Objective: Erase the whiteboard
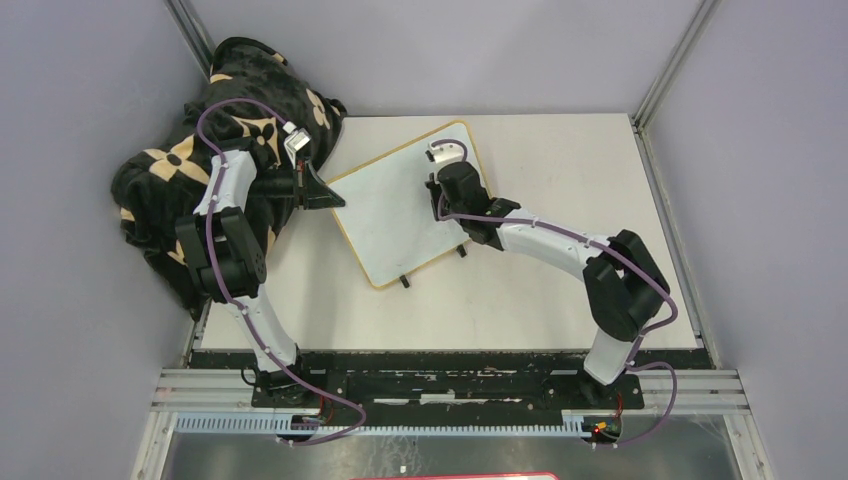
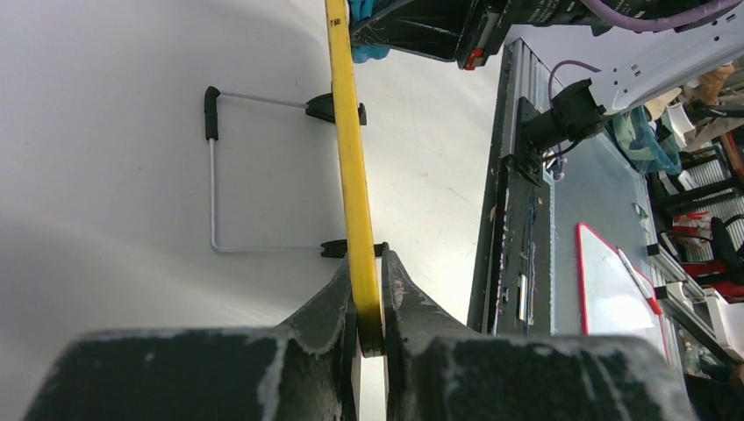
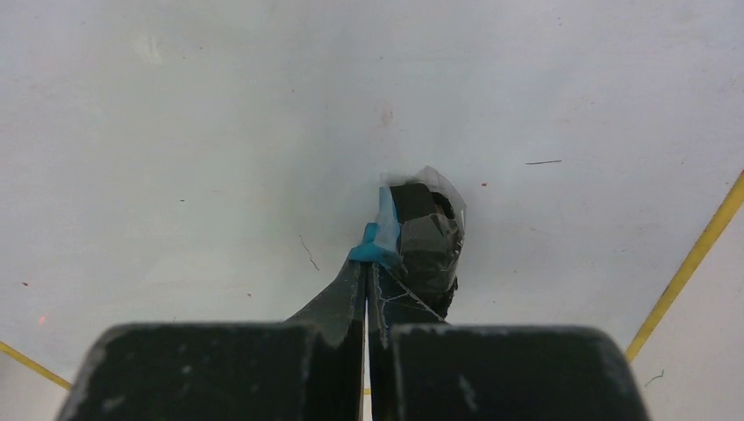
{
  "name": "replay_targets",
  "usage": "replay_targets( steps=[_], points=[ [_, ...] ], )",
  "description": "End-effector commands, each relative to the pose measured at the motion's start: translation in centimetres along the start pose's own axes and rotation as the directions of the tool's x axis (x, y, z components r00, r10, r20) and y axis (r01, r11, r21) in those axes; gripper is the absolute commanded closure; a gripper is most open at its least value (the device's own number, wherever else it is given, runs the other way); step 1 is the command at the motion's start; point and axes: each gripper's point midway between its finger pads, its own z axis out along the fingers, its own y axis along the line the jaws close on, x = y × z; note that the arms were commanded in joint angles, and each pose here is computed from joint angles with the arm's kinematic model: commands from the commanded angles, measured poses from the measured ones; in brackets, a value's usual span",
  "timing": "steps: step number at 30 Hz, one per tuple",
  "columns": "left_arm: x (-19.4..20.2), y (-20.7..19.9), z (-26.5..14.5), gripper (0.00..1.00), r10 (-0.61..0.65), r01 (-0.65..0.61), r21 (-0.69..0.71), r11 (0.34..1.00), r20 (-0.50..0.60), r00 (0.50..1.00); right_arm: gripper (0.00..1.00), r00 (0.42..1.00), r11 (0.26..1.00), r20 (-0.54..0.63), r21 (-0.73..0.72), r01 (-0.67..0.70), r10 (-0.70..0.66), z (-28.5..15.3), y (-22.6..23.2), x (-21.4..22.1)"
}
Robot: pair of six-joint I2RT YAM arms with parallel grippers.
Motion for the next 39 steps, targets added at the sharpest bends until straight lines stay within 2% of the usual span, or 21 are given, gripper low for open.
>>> replay_targets(
  steps=[1, 10, 18, 21, 25, 29, 34, 37, 39],
  points=[
    [0.2, -0.4, 0.0, 0.97, 0.087, -0.088, -0.017, 0.996, -0.058, 0.995, 0.99, 1.000, 1.000, 0.019, -0.022, 0.005, -0.004, 0.2, 2.3, 0.0],
    [0.1, -0.6, 0.0, 0.97, 0.089, -0.090, -0.017, 0.996, -0.055, 0.995, 0.99, 0.996, 0.977, 0.051, -0.199, 0.077, -0.068, -1.4, 12.7, 0.3],
    [0.4, -0.6, 0.0, 0.97, 0.089, -0.090, -0.016, 0.996, -0.056, 0.994, 0.99, 0.989, 0.962, 0.073, -0.231, 0.145, -0.132, -0.6, 15.9, -1.0],
    [0.4, -0.5, 0.0, 0.97, 0.090, -0.091, -0.017, 0.996, -0.059, 0.994, 0.99, 0.984, 0.974, 0.076, -0.151, 0.169, -0.159, -0.4, 14.3, -1.4],
    [0.2, -0.6, -0.1, 0.97, 0.093, -0.094, -0.018, 0.995, -0.058, 0.994, 0.99, 0.983, 0.984, 0.039, -0.009, 0.179, -0.178, 0.3, 9.5, -0.4],
    [0.1, -0.7, -0.1, 0.97, 0.096, -0.097, -0.019, 0.995, -0.056, 0.994, 0.99, 0.993, 0.989, -0.019, 0.096, 0.116, -0.114, 1.1, 3.0, 1.7],
    [0.1, -0.8, -0.1, 0.97, 0.099, -0.101, -0.019, 0.995, -0.057, 0.993, 0.99, 0.999, 0.979, -0.032, 0.200, 0.043, -0.037, 1.1, -3.7, 2.5],
    [0.0, -0.7, -0.1, 0.97, 0.098, -0.100, -0.019, 0.995, -0.054, 0.994, 0.99, 0.999, 0.978, -0.028, 0.207, 0.029, -0.024, 1.1, -4.5, 2.4],
    [0.1, -0.7, -0.1, 0.97, 0.097, -0.098, -0.018, 0.995, -0.054, 0.994, 0.99, 1.000, 0.990, -0.030, 0.139, 0.013, -0.009, 1.4, -3.1, 2.2]
  ],
)
